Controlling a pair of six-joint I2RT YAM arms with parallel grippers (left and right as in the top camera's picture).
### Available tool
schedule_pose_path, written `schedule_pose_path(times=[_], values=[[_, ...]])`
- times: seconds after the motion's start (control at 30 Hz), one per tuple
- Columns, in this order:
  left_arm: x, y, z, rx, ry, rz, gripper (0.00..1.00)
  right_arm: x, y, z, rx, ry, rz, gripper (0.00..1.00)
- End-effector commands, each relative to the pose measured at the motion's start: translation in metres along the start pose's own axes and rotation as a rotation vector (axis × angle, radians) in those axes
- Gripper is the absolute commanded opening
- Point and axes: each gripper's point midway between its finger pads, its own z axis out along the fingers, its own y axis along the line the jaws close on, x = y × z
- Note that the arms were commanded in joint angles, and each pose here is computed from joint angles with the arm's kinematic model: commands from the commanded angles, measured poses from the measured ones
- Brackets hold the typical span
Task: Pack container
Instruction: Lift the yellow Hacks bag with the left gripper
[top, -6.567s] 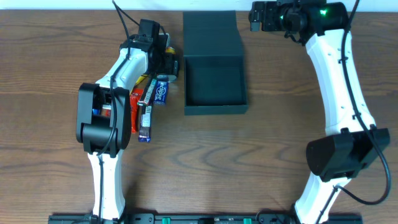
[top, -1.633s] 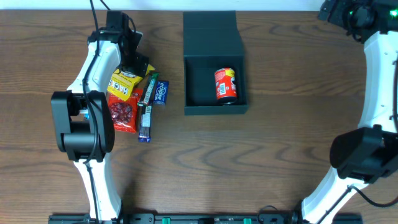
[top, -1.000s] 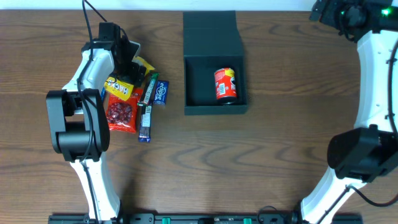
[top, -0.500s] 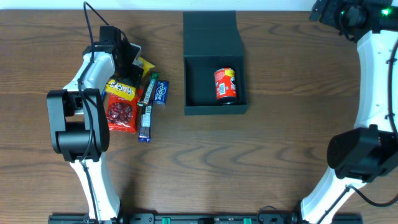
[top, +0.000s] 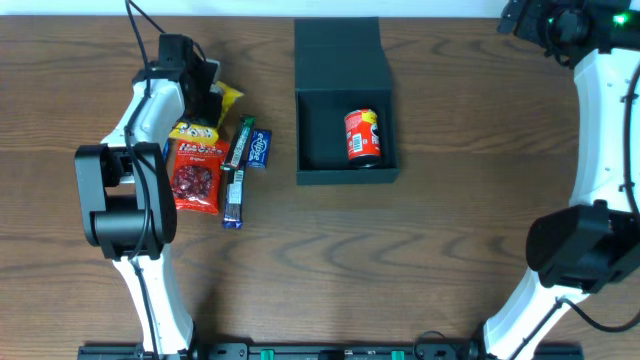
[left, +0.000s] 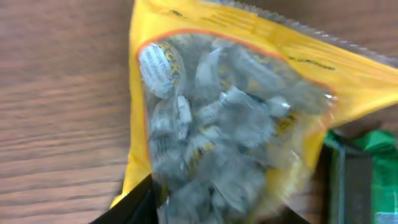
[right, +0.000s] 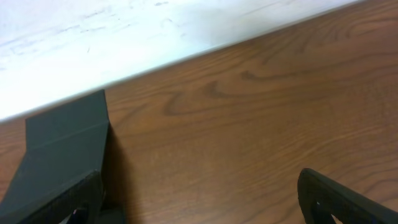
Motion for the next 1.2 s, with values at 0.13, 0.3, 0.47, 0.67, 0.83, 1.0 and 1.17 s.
schedule_pose_path(times=[0.13, 0.3, 0.47, 0.67, 0.83, 1.0, 1.17], values=[[-0.068, -0.004, -0.050, -0.033, -0.147, -0.073, 0.32, 0.005, 0.008, 0.005, -0.012, 0.016, 0.004, 0.99], [-0.088, -0.023, -0.073, -0.048, -0.180, -0.061, 0.31, 0.006, 0.008, 0.005, -0.012, 0.016, 0.004, 0.99], [-0.072, -0.019, -0.062, -0.151, -0.123, -0.045, 0.49, 0.006, 0.008, 0.005, -0.011, 0.019, 0.004, 0.99], [-0.035, -0.005, -0.037, -0.128, -0.027, -0.119, 0.62, 0.007, 0.008, 0.005, -0.010, 0.023, 0.004, 0.99], [-0.012, -0.002, -0.019, -0.101, 0.020, -0.134, 0.75, 0.007, 0.008, 0.005, -0.011, 0.023, 0.004, 0.99], [0.008, 0.000, 0.003, -0.106, 0.040, -0.140, 0.74, 0.009, 0.009, 0.005, -0.011, 0.029, 0.004, 0.99], [0.013, 0.003, 0.015, -0.110, 0.017, -0.146, 0.70, 0.010, 0.008, 0.005, -0.009, 0.035, 0.004, 0.99]])
